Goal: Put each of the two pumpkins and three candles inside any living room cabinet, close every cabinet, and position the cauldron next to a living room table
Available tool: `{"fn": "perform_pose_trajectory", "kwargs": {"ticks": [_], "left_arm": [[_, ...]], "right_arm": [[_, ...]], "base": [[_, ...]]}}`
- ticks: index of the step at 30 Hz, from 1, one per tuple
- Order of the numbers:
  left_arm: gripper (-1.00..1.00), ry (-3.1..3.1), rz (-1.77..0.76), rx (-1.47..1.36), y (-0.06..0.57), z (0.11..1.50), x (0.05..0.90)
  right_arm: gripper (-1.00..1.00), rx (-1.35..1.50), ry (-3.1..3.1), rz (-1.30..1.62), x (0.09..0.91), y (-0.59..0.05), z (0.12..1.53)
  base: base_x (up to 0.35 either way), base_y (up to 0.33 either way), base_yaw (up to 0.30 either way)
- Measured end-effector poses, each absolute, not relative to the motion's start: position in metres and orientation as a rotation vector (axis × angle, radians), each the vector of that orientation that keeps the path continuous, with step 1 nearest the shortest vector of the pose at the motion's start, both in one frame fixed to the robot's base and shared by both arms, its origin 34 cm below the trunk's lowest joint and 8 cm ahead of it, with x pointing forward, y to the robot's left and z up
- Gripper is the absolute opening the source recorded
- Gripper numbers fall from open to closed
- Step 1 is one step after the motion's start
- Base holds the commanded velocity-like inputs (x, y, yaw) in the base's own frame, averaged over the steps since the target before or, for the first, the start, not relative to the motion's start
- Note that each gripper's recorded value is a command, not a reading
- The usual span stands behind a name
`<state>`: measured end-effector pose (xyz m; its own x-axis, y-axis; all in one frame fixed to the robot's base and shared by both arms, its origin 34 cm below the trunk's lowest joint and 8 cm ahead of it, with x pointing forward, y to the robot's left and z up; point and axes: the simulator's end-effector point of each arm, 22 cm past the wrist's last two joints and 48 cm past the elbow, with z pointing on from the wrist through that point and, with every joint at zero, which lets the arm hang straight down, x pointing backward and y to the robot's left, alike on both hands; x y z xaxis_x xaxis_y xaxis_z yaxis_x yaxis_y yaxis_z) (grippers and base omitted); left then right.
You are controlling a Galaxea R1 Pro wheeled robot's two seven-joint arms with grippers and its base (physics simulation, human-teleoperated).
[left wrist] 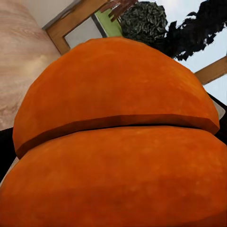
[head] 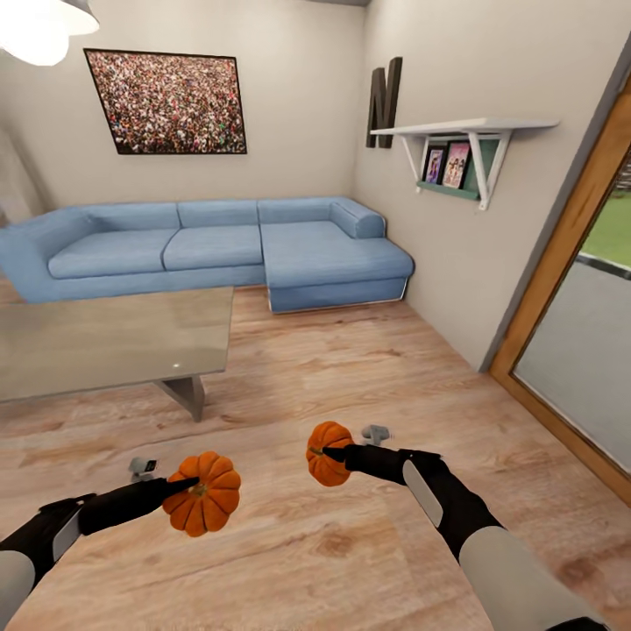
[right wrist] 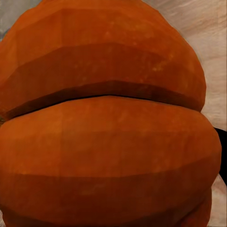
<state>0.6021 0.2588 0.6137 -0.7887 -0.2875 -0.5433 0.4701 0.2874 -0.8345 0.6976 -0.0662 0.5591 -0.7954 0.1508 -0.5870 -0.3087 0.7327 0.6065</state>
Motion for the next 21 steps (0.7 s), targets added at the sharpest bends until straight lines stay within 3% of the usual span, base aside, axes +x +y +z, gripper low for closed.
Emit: {"fn": "perform_pose_trajectory", "kwargs": {"ticks": [21], "left_arm": [[-1.0, 1.949, -1.561, 0.146, 0.2628, 0.6073, 0.6008]], "right_arm": [[-1.0, -0.114, 2.314, 0.958, 0.6964, -0.0677, 0.5524]], "base": [[0.0, 0.0, 0.291]]}}
